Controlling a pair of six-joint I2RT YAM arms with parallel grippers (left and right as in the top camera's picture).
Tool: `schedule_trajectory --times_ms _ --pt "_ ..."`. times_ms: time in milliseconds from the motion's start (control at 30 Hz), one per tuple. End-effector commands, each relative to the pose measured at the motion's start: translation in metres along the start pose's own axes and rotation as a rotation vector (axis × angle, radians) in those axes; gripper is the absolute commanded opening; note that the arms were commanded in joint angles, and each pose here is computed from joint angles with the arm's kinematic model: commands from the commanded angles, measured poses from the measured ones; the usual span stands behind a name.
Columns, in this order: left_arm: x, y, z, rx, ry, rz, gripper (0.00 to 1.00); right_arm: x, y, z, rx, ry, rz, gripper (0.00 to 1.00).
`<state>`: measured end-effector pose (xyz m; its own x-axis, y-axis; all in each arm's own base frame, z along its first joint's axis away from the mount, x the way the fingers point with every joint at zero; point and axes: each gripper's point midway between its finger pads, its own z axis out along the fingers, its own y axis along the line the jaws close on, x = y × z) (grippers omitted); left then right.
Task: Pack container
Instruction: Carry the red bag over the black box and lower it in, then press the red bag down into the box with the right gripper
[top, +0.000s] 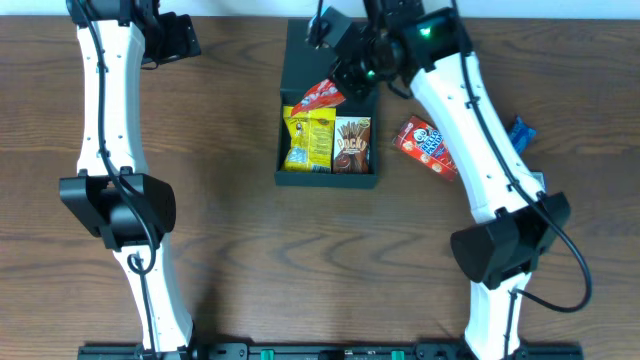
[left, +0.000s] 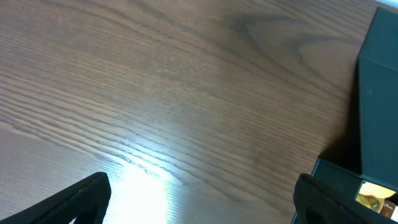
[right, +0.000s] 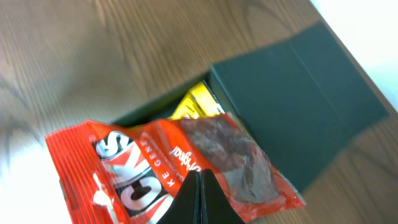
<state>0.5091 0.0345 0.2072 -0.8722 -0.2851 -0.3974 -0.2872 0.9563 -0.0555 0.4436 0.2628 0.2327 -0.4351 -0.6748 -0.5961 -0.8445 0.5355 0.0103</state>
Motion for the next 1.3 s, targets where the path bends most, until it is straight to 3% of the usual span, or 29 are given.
schedule_trajectory --times_ms 0,400,733,767,800,833,867,900,967,1000,1067,1100,1133,1167,1233,1267 --pt "0.002 0.004 0.007 -0.022 0.016 0.019 0.95 0.008 0.015 0.031 -0.108 -0.006 0.03 0.01" --pt "0.003 0.004 0.007 -0.022 0.016 0.018 0.95 0.056 0.037 0.121 -0.128 0.028 0.129 0.01" --pt "0.002 0.003 0.007 -0.021 0.016 0.018 0.95 0.105 0.036 0.142 -0.078 0.141 0.166 0.02" --pt "0.002 0.003 0.007 -0.021 0.016 0.018 0.95 0.105 0.036 0.142 -0.079 0.144 0.168 0.24" --pt "0.002 0.003 0.007 -0.021 0.016 0.018 0.95 0.105 0.036 0.141 -0.079 0.144 0.168 0.37" --pt "0.002 0.003 0.007 -0.021 0.016 0.018 0.95 0.105 0.037 0.14 -0.081 0.146 0.171 0.7" --pt "0.002 0.003 0.007 -0.021 0.016 0.018 0.95 0.103 0.036 0.137 -0.076 0.142 0.194 0.92" --pt "0.002 0.003 0.007 -0.021 0.016 0.018 0.95 0.099 0.035 0.133 -0.071 0.132 0.219 0.93" --pt "0.002 0.003 0.007 -0.021 0.016 0.018 0.95 0.083 0.033 0.121 -0.059 0.094 0.245 0.9" --pt "0.003 0.003 0.007 -0.021 0.016 0.018 0.95 0.074 0.032 0.114 -0.054 0.071 0.243 0.83" --pt "0.003 0.003 0.007 -0.021 0.016 0.018 0.95 0.042 0.026 0.08 -0.021 -0.023 0.216 0.4" --pt "0.003 0.001 0.007 -0.008 0.019 0.019 0.95 0.033 0.023 0.065 -0.005 -0.058 0.21 0.11" --pt "0.004 -0.004 0.007 0.017 0.025 0.019 0.96 0.029 0.02 0.057 0.006 -0.076 0.209 0.01" --pt "0.006 -0.01 0.007 0.056 0.034 0.019 0.91 0.03 0.015 0.053 0.014 -0.081 0.216 0.01" --pt "0.007 -0.019 0.01 0.1 0.045 0.021 0.36 0.047 0.006 0.06 0.014 -0.038 0.253 0.02" --pt "0.009 -0.022 0.013 0.105 0.055 0.023 0.16 0.058 0.003 0.067 0.007 -0.008 0.271 0.02"
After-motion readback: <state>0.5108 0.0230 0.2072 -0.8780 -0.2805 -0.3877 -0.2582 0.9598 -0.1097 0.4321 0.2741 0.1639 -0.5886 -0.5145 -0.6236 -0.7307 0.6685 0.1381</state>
